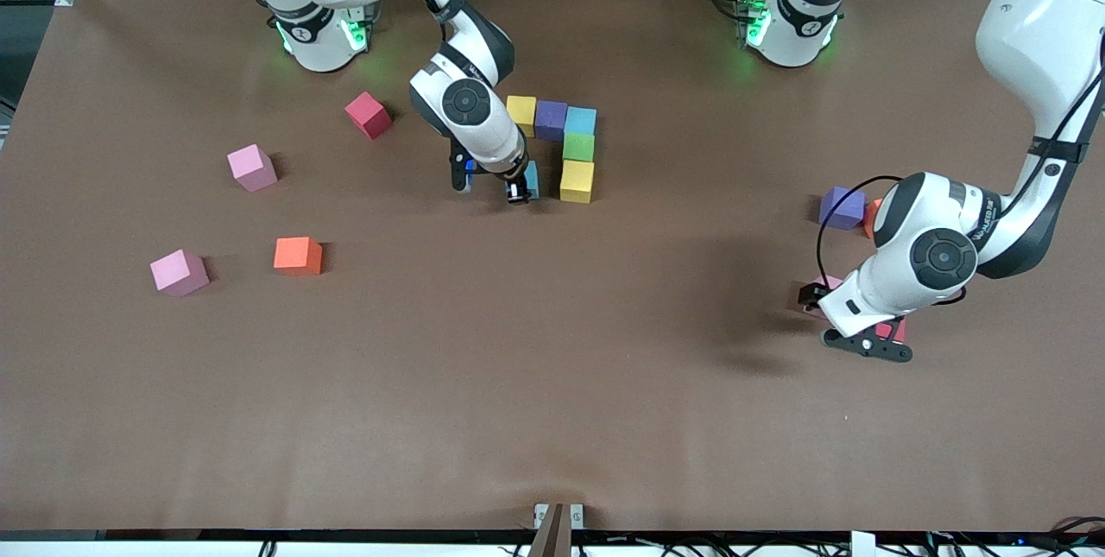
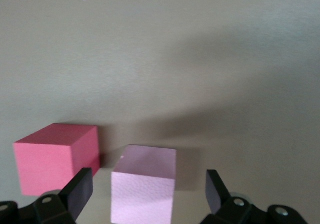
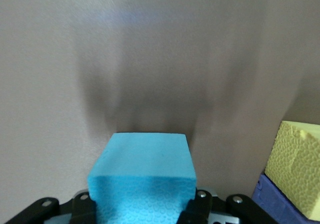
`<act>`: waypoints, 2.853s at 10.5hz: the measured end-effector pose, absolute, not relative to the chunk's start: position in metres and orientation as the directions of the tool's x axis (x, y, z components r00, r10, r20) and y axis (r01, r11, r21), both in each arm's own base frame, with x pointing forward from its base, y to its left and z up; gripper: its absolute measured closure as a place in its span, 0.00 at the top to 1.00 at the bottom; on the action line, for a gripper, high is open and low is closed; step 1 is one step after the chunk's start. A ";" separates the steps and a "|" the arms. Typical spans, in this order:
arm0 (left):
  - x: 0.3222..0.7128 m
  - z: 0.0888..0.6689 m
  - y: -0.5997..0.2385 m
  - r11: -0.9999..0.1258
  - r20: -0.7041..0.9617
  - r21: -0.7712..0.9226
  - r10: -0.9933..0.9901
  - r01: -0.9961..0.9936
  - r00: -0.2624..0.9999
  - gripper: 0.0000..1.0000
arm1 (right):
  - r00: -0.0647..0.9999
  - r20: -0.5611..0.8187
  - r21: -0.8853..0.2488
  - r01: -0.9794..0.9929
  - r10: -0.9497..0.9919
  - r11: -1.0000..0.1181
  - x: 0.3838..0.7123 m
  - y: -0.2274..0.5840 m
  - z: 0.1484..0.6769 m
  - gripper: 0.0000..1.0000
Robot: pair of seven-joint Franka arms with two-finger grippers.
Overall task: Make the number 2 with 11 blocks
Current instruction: 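Reach the light pink cube with the left gripper while the right gripper carries cyan, then grasp the light pink cube with the left gripper while the right gripper lowers cyan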
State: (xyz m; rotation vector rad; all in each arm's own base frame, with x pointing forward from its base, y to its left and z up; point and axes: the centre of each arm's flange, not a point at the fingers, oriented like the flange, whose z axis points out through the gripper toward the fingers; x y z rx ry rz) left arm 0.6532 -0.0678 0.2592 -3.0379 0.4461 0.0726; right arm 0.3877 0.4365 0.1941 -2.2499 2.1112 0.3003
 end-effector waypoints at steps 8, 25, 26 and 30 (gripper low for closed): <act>0.646 0.264 -0.024 -0.924 -0.057 0.006 -0.383 -0.383 0.922 1.00 | 0.015 -0.198 0.091 -0.995 -0.980 -0.033 0.382 0.449 0.197 0.56; 0.630 0.235 -0.024 -0.933 -0.106 0.029 -0.361 -0.360 0.927 1.00 | -0.004 -0.212 0.101 -0.995 -0.977 -0.017 0.383 0.467 0.188 0.56; 0.630 0.234 -0.024 -0.933 -0.104 0.030 -0.360 -0.359 0.927 1.00 | -0.018 -0.211 0.103 -0.995 -0.977 -0.004 0.384 0.467 0.188 0.56; 0.630 0.224 -0.019 -0.936 -0.105 0.039 -0.353 -0.350 0.930 1.00 | -0.050 -0.209 0.108 -0.994 -0.977 0.028 0.387 0.467 0.187 0.56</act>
